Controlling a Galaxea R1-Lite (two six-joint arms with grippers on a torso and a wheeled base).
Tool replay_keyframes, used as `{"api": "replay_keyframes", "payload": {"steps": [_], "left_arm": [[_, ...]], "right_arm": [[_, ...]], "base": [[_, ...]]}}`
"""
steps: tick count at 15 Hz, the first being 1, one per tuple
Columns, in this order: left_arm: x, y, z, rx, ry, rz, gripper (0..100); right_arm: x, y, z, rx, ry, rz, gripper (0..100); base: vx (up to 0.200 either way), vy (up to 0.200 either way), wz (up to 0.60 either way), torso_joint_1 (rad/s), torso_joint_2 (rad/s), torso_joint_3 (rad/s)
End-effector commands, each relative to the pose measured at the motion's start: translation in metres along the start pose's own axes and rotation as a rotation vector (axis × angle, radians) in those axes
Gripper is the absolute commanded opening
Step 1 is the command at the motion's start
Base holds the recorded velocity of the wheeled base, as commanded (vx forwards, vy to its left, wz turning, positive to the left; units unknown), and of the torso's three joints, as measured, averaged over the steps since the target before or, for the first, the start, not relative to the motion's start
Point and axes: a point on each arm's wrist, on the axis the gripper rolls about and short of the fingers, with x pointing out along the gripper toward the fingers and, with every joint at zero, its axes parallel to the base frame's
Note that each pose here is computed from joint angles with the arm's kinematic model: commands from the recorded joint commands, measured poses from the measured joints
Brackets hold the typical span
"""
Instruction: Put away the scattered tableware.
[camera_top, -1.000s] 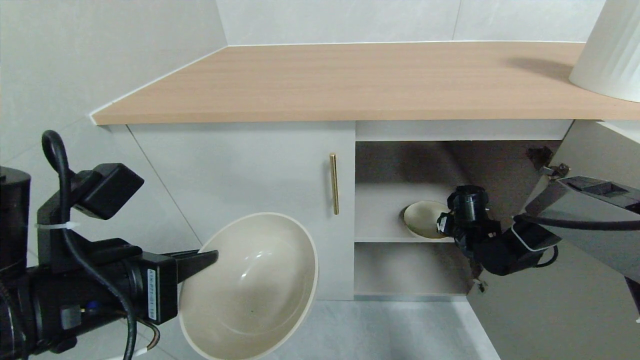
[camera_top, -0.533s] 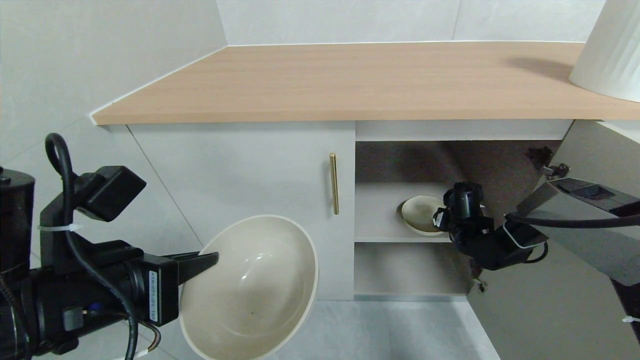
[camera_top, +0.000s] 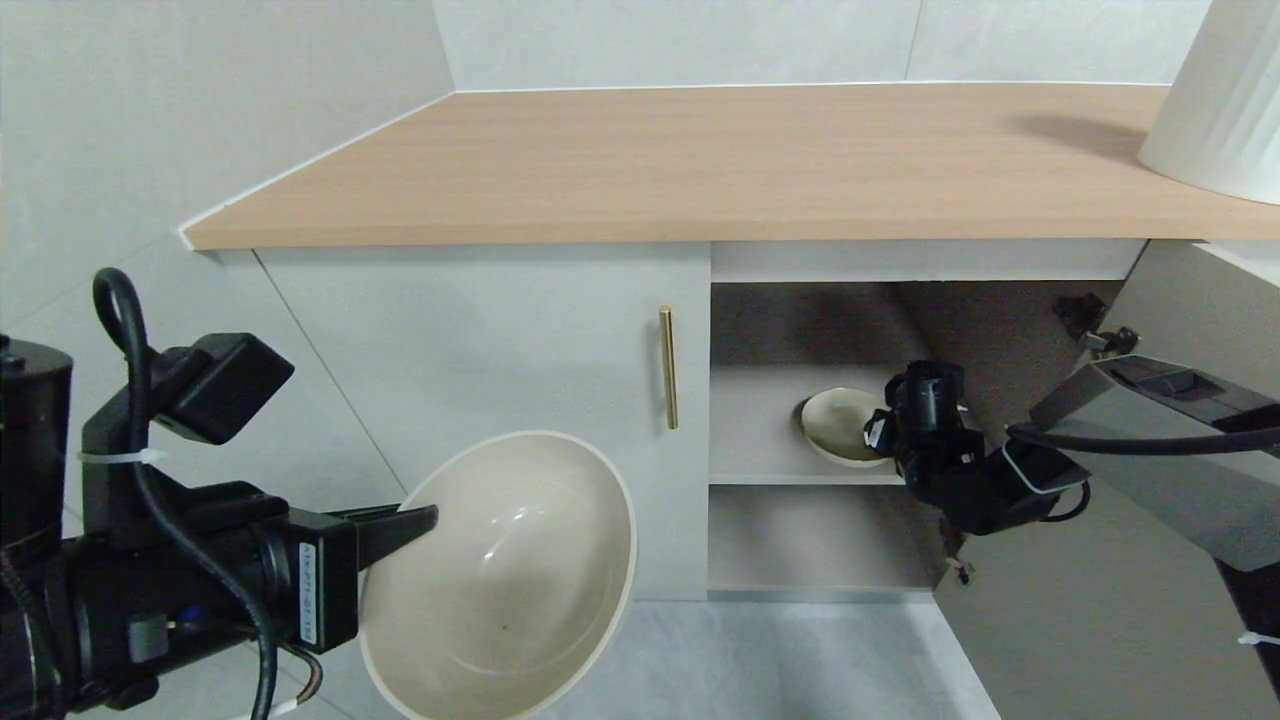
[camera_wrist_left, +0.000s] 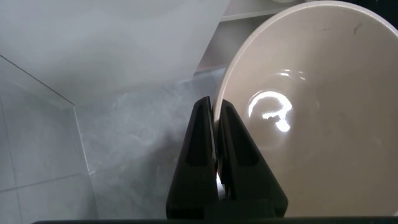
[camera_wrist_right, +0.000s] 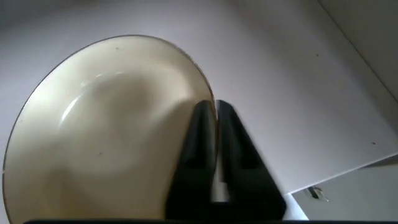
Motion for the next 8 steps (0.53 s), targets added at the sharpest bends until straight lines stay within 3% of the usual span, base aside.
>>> {"api": "replay_keyframes", "payload": {"steps": [1,6,8], "left_arm": [[0.000,0.000,0.000,-0.001,0.000,0.002,0],[0.002,0.000,0.000,0.000,0.007,0.000,0],[0.011,-0.001,0.001,0.001,0.026,0.006,0]], "right_arm": [[0.001,0.001,0.000,0.007,-0.004,0.002,100],[-0.018,-0.004,0.016,0.025,-0.006,0.011,100],[-0.059,-0.009,0.046,0.034,-0.012,0.075,100]], "base": [[0.000,0.000,0.00,0.000,0.00,0.000],[0.000,0.000,0.00,0.000,0.00,0.000],[0.000,0.000,0.00,0.000,0.00,0.000]]}}
